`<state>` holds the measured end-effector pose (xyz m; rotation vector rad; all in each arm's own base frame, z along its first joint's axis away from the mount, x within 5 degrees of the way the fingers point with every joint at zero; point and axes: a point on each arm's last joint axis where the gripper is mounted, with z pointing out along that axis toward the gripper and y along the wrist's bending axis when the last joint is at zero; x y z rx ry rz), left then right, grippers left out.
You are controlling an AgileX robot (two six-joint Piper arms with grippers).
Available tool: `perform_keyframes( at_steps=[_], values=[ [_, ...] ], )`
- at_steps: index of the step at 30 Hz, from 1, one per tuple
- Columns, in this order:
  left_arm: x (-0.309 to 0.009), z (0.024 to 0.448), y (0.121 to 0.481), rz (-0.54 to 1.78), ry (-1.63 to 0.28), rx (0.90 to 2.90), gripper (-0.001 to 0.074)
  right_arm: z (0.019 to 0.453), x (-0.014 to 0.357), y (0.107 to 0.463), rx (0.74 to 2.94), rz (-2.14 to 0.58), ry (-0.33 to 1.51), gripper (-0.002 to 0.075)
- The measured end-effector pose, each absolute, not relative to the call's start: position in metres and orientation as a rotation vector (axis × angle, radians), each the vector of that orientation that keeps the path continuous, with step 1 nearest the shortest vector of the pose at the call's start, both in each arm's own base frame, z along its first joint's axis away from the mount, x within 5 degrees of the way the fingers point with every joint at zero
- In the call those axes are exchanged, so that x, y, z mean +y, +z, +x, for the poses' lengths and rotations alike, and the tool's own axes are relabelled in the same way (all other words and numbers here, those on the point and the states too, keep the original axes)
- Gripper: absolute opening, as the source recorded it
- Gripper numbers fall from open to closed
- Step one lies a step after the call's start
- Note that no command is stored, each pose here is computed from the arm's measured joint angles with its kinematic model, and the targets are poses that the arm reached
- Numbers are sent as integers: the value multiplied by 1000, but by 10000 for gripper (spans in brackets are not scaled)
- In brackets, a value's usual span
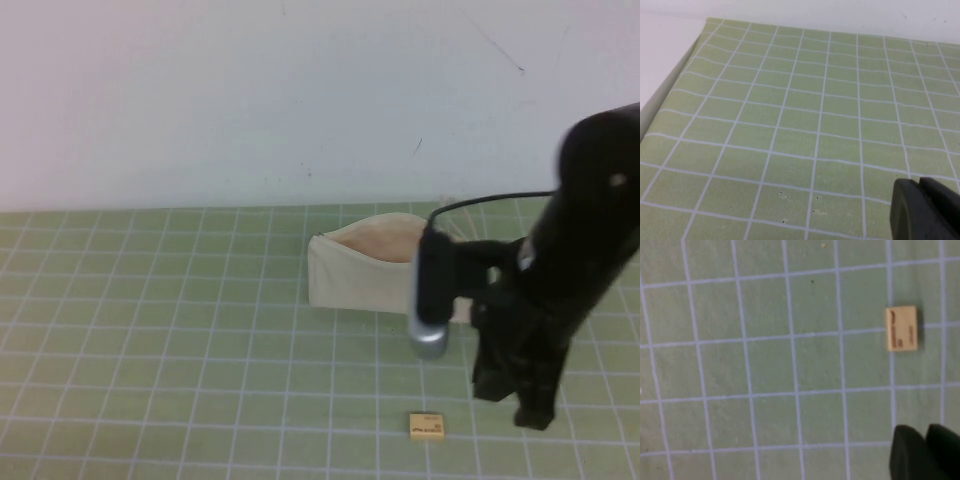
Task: Put eraser into pencil case
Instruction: Pick up the eraser from the table
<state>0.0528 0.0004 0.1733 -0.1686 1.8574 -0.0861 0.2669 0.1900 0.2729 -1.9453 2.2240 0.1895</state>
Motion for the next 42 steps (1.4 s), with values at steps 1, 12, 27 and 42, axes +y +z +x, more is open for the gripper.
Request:
perform_keyframes(
  at_steps=[1, 12, 27, 42],
  values=[
    [0, 53, 173, -169, -86, 1857, -3, 269, 195, 266, 2228, -1969, 192, 73],
    [0, 53, 173, -169, -86, 1857, -3, 291, 226, 206, 2174, -2102, 85, 514],
    [0, 53, 173, -169, -86, 1857, -3, 308, 240, 156, 2272, -1984, 53, 518],
    [0, 53, 173, -169, -86, 1857, -3, 309, 244, 144, 2292, -1976, 23, 220]
  ],
)
